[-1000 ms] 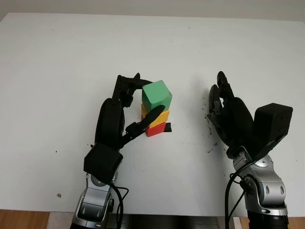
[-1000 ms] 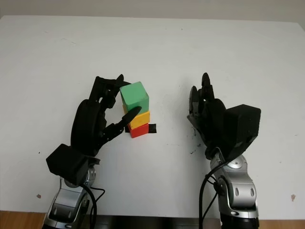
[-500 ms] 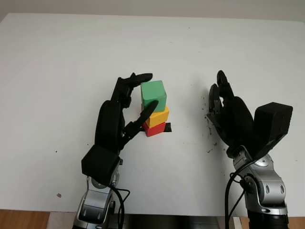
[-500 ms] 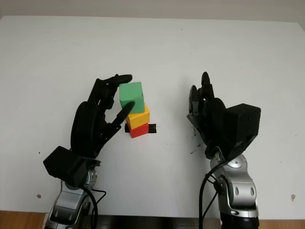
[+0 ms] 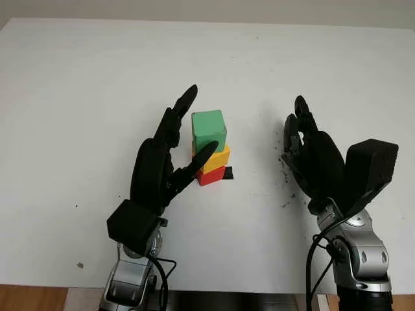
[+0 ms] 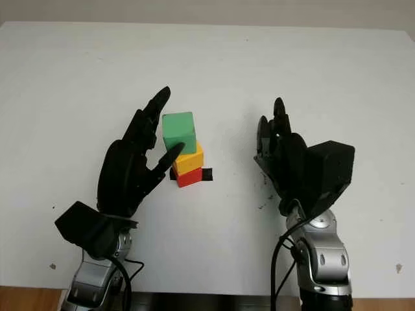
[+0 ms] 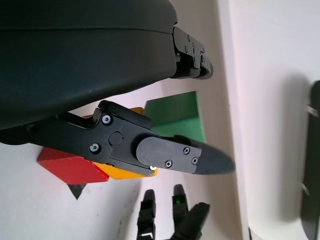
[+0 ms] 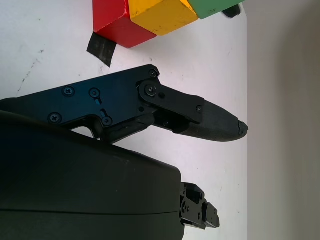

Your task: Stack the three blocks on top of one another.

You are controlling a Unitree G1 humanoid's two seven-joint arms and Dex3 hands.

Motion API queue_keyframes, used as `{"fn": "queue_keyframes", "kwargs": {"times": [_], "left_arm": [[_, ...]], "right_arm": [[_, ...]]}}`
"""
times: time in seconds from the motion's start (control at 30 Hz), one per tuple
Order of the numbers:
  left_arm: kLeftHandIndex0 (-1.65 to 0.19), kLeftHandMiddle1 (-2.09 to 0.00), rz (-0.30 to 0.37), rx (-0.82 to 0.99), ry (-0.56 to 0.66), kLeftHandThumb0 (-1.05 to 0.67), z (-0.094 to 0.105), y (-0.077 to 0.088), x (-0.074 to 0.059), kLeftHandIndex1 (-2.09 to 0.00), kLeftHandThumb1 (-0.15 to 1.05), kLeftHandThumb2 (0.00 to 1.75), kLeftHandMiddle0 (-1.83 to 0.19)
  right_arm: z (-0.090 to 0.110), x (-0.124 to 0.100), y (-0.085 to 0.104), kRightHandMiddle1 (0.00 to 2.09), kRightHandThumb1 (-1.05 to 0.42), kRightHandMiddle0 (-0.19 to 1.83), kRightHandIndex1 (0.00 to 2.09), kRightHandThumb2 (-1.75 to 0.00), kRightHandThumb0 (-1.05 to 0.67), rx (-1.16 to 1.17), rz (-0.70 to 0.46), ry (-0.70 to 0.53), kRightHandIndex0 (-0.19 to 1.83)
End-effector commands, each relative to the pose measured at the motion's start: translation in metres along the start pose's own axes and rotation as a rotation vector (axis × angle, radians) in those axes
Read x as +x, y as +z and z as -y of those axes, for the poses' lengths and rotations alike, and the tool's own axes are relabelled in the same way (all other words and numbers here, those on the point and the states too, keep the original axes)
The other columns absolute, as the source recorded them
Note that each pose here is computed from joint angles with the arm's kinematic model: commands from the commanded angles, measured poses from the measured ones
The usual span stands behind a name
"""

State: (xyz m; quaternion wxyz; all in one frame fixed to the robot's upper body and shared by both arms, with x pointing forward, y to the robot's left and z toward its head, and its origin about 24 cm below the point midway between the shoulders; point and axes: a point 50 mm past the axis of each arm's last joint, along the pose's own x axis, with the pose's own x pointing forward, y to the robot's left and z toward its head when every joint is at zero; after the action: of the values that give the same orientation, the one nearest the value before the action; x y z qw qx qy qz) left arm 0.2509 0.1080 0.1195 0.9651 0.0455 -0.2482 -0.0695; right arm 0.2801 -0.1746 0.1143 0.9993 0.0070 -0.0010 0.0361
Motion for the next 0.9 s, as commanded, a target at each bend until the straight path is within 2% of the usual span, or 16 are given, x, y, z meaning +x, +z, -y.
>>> {"fn": "queue_keyframes", "kwargs": {"times": [0.0,0.1,0.27,0.43,0.5,0.57,0.63,0.77,0.87], "left_arm": [[0.01,-0.05,0.029,-0.023,0.009,-0.81,-0.006,0.002,-0.006,-0.03,1.05,0.55,0.06],[0.07,-0.05,0.085,-0.081,0.06,-0.82,-0.016,0.007,-0.006,-0.03,1.05,0.62,0.06],[0.03,-0.07,0.194,-0.106,0.148,-0.77,-0.04,0.018,-0.001,-0.06,1.05,0.6,0.01],[0.03,-0.05,0.256,-0.108,0.224,-0.79,-0.069,0.027,0.01,-0.05,1.05,0.54,0.04],[0.03,-0.06,0.276,-0.061,0.286,-0.76,-0.081,0.029,0.02,-0.05,1.05,0.56,0.02],[0.03,-0.05,0.271,-0.01,0.321,-0.72,-0.089,0.03,0.028,-0.05,1.05,0.62,0.03],[0.02,-0.05,0.229,-0.014,0.336,-0.68,-0.097,0.024,0.04,-0.06,1.05,0.65,0.04],[-0.01,-0.07,0.108,-0.023,0.323,-0.7,-0.11,0.01,0.058,-0.07,1.05,0.61,-0.01],[-0.05,-0.06,-0.013,0.031,0.251,-0.74,-0.117,-0.003,0.07,-0.08,1.05,0.61,-0.01]], "right_arm": [[0.001,-0.003,0.002,0.0,-1.05,-0.19,0.0,-0.73,-0.64,-0.006,0.011,-0.006,-0.19],[0.002,-0.003,0.001,0.0,-1.05,-0.19,0.0,-0.73,-0.64,-0.009,0.013,-0.002,-0.19],[0.004,-0.002,0.002,0.0,-1.05,-0.19,0.0,-0.72,-0.65,-0.007,0.017,-0.014,-0.19],[0.006,-0.002,0.003,0.0,-1.05,-0.19,0.0,-0.71,-0.65,0.002,0.022,-0.023,-0.19],[0.007,-0.002,0.004,0.0,-1.05,-0.19,0.0,-0.71,-0.65,-0.006,0.023,-0.023,-0.19],[0.008,-0.001,0.005,0.0,-1.05,-0.19,0.0,-0.7,-0.66,-0.009,0.033,-0.029,-0.19],[0.009,-0.001,0.007,0.0,-1.05,-0.19,0.0,-0.69,-0.66,-0.011,0.04,-0.022,-0.19],[0.009,0.0,0.012,0.0,-1.05,-0.19,0.0,-0.68,-0.67,-0.016,0.058,-0.021,-0.19],[0.008,0.001,0.015,0.0,-1.05,-0.19,0.0,-0.68,-0.66,-0.016,0.09,-0.028,-0.19]]}}
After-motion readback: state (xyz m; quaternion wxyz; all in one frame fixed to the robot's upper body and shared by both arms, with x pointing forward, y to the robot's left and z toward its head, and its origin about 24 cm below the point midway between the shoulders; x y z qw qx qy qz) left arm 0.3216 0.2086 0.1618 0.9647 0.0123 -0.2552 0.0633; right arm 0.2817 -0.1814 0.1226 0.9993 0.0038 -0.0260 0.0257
